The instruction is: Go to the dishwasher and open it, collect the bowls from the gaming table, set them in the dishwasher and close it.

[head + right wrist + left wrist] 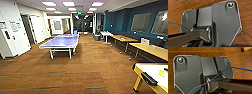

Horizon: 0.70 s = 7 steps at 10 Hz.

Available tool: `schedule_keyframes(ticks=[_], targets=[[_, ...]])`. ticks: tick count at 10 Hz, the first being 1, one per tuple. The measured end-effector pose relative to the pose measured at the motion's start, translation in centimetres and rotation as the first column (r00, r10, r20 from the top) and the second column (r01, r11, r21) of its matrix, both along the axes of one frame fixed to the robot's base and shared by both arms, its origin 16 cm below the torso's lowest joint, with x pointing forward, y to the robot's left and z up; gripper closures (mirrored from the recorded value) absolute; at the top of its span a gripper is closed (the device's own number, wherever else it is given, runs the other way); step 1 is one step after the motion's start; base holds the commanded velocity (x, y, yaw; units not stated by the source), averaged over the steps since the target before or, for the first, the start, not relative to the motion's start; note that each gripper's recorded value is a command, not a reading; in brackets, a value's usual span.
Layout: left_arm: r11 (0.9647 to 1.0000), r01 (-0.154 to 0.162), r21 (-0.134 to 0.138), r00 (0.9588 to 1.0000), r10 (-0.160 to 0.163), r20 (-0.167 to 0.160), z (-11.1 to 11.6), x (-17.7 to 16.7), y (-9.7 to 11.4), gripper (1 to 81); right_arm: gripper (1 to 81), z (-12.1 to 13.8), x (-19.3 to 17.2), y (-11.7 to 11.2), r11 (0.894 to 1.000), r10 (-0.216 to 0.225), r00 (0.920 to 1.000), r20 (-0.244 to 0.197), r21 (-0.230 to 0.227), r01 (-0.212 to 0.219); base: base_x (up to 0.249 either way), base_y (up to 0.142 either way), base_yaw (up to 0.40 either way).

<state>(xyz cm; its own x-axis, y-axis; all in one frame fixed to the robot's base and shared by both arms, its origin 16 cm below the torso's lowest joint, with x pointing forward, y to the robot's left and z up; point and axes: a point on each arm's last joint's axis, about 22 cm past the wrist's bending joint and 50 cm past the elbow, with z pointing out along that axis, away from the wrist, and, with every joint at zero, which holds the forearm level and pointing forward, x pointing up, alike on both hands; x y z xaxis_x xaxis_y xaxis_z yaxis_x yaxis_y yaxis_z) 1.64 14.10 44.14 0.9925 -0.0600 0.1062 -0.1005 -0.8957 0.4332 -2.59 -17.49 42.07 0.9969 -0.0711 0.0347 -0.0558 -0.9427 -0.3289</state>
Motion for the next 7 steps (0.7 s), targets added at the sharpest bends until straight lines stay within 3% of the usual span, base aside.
schedule_keyframes(ticks=[2,5,7], targets=[[1.0,-0.002,0.0,0.9999,0.002,0.013,0.0,1.0,0.0,1.0,1.0,0.0,1.1,0.0,1.0,-0.001,0.9999,0.014,0.001,0.001,0.034,0.0,0.0],[1.0,0.0,-0.001,1.0,0.0,-0.008,0.0,-0.6,-0.1,1.0,1.0,0.0,-0.3,0.0,1.0,0.002,1.0,-0.004,0.0,-0.002,0.0,0.0,0.0],[1.0,0.0,-0.001,1.0,0.0,-0.003,0.0,-0.3,-0.1,1.0,1.0,0.0,-0.3,0.0,1.0,0.002,1.0,-0.007,-0.001,-0.002,0.0,0.0,0.0]])
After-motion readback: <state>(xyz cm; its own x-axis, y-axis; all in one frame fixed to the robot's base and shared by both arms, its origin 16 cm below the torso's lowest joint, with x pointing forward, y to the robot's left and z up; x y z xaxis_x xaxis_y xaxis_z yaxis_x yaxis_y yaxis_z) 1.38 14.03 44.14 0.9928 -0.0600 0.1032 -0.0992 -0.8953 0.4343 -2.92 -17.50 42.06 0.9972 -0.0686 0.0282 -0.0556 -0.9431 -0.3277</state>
